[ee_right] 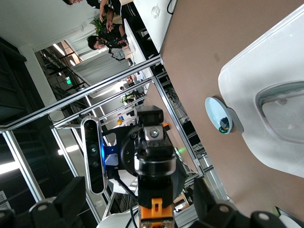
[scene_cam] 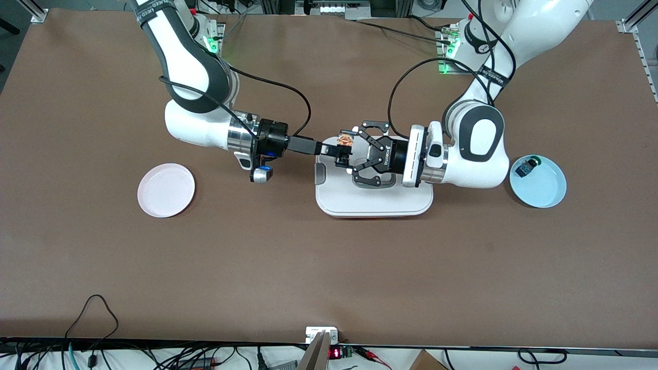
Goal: Transfer orange switch to right arm and place
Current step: 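Close the right gripper on the switch held by the left gripper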
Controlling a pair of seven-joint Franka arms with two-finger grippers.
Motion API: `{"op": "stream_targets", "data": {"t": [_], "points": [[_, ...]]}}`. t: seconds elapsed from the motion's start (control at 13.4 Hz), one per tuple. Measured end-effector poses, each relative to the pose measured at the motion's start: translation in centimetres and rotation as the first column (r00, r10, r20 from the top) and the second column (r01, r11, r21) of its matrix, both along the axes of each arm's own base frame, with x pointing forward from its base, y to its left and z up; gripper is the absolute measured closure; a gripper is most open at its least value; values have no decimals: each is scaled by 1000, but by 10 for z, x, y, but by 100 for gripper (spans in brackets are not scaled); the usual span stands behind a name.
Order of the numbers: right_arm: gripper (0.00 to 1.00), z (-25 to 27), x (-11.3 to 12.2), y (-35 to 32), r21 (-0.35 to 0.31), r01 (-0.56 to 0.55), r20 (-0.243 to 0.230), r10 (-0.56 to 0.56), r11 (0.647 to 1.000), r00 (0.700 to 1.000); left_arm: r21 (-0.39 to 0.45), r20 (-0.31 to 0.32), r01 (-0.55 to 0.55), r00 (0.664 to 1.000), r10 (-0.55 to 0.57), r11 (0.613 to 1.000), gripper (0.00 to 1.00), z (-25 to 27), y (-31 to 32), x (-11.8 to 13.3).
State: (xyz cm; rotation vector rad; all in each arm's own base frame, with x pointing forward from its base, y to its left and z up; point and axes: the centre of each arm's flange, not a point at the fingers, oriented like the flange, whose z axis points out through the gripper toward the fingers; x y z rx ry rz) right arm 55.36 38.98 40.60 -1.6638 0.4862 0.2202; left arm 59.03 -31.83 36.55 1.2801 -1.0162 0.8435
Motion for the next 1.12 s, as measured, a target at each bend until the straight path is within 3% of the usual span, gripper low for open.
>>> {"op": "stream_targets", "data": {"t": [0.67, 0.82, 0.89, 1.04, 1.12], "points": [[6, -15, -9, 16, 20, 0, 37, -1, 1000, 999, 1, 0, -2, 1000, 2, 1000, 26, 0, 0, 0], [26, -18, -11, 19, 18, -3, 37, 2, 1000, 999, 1, 0, -2, 1000, 2, 1000, 26, 0, 1, 0], [26, -18, -11, 19, 18, -3, 38, 3, 1000, 999, 1, 0, -2, 1000, 2, 1000, 26, 0, 1, 0], [44, -18, -11, 20, 17, -3, 39, 3, 1000, 999, 1, 0, -2, 1000, 2, 1000, 26, 0, 1, 0], [47, -18, -11, 20, 17, -4, 41, 3, 1000, 999, 1, 0, -2, 1000, 2, 1000, 26, 0, 1, 0]]}}
